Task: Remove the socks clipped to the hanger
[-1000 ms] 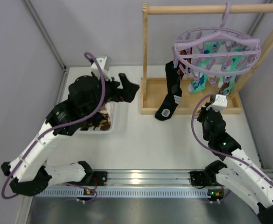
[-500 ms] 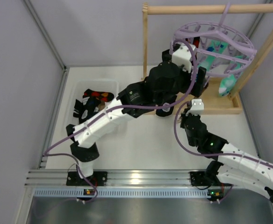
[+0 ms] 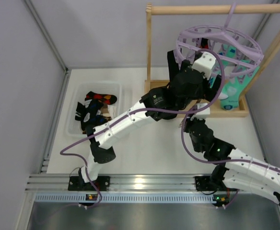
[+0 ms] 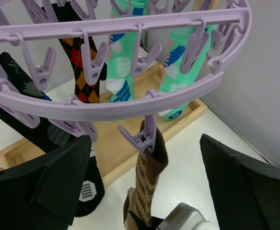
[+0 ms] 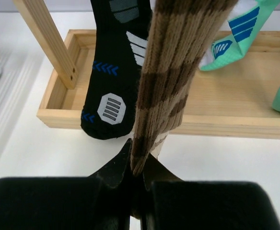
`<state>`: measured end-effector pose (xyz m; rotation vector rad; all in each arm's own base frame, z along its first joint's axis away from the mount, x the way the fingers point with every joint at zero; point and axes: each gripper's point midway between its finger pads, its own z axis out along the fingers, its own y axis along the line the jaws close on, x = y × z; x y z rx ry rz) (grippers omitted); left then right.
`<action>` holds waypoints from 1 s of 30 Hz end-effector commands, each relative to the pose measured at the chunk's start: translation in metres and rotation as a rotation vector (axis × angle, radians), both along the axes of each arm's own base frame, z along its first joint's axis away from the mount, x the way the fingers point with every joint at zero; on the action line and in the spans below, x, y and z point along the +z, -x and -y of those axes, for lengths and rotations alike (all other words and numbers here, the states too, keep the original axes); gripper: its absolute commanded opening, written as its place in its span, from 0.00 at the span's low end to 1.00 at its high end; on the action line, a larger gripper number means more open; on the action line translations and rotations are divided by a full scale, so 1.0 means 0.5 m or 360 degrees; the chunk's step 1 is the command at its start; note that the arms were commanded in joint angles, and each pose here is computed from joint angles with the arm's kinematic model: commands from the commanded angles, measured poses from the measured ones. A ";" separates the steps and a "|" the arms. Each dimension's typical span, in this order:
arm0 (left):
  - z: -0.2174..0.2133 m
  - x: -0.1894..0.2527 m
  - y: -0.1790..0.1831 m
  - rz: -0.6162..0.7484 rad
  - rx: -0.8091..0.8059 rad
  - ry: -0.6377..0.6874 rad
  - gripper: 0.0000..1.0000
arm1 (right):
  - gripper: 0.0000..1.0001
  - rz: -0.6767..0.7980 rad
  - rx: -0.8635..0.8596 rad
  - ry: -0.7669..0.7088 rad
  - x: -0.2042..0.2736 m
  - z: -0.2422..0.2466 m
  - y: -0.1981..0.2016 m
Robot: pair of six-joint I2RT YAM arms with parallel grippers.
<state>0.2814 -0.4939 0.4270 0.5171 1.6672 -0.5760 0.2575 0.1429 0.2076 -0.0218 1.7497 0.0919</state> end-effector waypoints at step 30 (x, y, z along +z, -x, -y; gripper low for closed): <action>-0.003 -0.024 -0.040 0.0039 0.0163 0.0034 0.74 | 0.00 0.0066 0.0073 -0.0063 0.055 -0.062 0.011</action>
